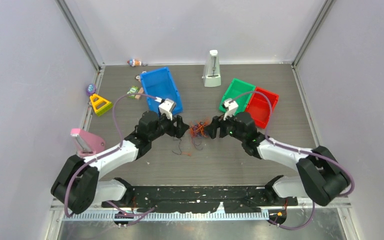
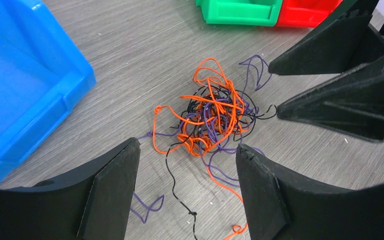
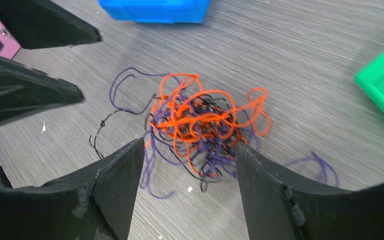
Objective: Untangle the cables
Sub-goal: Untie the cable.
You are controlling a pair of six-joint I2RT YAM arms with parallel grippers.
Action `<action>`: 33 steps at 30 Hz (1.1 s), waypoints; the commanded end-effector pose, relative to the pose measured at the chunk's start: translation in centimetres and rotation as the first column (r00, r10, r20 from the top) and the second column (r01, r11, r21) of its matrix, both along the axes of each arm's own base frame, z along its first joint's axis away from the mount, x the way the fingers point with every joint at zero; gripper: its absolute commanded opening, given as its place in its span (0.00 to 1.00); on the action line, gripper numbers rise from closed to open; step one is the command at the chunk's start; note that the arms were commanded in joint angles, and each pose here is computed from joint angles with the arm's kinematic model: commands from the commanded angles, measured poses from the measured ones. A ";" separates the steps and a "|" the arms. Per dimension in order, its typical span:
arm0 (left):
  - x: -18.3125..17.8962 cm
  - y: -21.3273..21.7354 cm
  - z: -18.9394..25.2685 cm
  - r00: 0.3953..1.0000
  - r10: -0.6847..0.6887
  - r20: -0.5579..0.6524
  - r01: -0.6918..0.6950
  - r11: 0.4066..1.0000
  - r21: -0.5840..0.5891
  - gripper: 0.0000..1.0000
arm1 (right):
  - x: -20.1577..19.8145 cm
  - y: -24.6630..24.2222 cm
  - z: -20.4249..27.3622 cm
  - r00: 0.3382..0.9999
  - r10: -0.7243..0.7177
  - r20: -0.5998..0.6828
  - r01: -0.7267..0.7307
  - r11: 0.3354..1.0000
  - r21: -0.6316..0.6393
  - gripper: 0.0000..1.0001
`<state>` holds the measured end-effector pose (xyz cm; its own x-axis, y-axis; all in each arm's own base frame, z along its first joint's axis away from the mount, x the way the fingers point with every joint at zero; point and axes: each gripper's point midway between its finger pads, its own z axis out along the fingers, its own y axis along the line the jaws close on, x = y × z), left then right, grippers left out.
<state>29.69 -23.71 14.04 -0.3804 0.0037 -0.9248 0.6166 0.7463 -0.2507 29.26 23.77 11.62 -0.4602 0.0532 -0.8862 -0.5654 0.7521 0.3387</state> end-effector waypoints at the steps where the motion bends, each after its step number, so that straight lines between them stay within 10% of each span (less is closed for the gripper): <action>1: 0.7 -1.2 -0.1 0.998 -0.044 -0.040 0.045 0.999 0.028 0.71 | 1.3 2.8 0.6 0.998 0.066 0.015 -0.066 0.997 -0.041 0.70; 9: 0.9 -1.9 -1.3 0.993 -0.064 -0.103 0.068 0.997 0.039 0.71 | 2.7 4.7 -3.3 0.989 0.067 -0.130 -0.074 0.996 -0.051 0.42; 14: 0.9 -2.2 -1.9 0.988 -0.077 -0.136 0.084 0.995 0.051 0.74 | 2.0 4.9 -2.0 0.991 0.095 -0.094 -0.095 0.995 0.000 0.06; 33: 0.4 -5.0 -5.2 0.935 -0.190 -0.301 0.219 0.974 0.065 0.74 | -1.1 3.8 3.0 0.987 0.159 0.022 -0.161 0.966 0.204 0.05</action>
<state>29.91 -26.90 7.77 -0.6333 0.1722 -0.7545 0.6185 0.6986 -0.3597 27.90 26.87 10.72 -0.5430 0.0682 -0.8370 -0.6174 0.6431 0.4530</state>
